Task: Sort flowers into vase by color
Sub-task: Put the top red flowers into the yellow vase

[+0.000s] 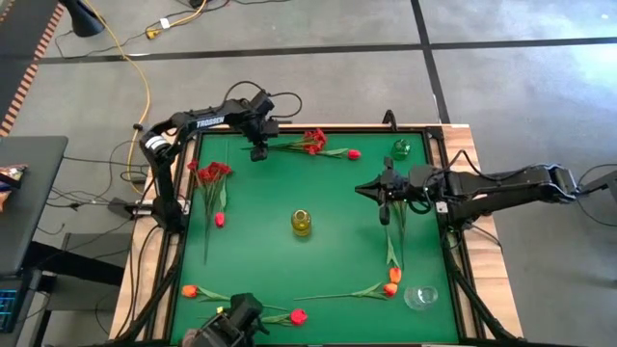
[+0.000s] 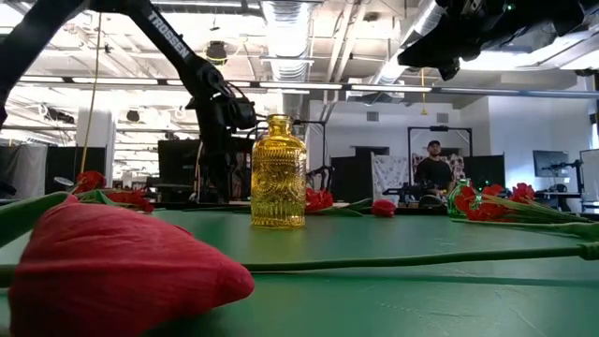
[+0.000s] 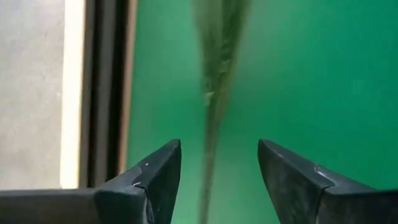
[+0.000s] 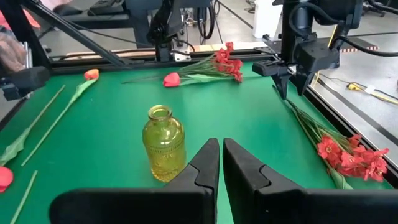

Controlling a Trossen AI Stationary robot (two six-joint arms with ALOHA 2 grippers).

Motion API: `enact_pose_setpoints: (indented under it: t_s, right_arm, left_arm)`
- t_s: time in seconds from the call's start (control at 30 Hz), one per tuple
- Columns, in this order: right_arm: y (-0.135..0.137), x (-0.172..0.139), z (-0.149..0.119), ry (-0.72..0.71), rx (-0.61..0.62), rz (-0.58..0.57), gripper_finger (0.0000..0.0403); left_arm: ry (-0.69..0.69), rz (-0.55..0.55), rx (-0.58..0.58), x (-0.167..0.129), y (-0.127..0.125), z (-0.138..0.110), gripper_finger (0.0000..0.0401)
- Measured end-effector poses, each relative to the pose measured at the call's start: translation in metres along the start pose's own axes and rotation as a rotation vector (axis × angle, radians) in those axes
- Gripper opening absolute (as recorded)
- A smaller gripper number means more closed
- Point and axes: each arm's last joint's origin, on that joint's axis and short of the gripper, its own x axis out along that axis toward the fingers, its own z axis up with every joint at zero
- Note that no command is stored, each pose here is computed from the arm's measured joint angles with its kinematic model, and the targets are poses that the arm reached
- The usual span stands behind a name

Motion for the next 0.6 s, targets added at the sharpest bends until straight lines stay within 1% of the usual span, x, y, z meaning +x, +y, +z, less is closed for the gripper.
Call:
enact_pose_setpoints:
  t_s: [0.2, 0.33, 0.5, 0.6]
  right_arm:
    - [0.000, 0.000, -0.001, 0.012, -0.003, -0.001, 0.0049]
    - [0.000, 0.000, -0.001, 0.011, -0.036, -0.001, 0.0049]
    - [0.000, 0.000, -0.001, 0.011, -0.054, -0.002, 0.0049]
    - [0.000, 0.000, -0.001, 0.011, -0.054, -0.002, 0.0049]
  left_arm:
    - [0.003, 0.010, 0.001, 0.000, 0.008, -0.006, 0.0197]
    - [-0.016, -0.023, -0.018, 0.001, 0.009, -0.010, 0.0197]
    - [0.009, -0.062, -0.046, 0.016, 0.007, -0.011, 0.0197]
    - [0.040, -0.047, -0.054, 0.025, 0.007, -0.012, 0.0197]
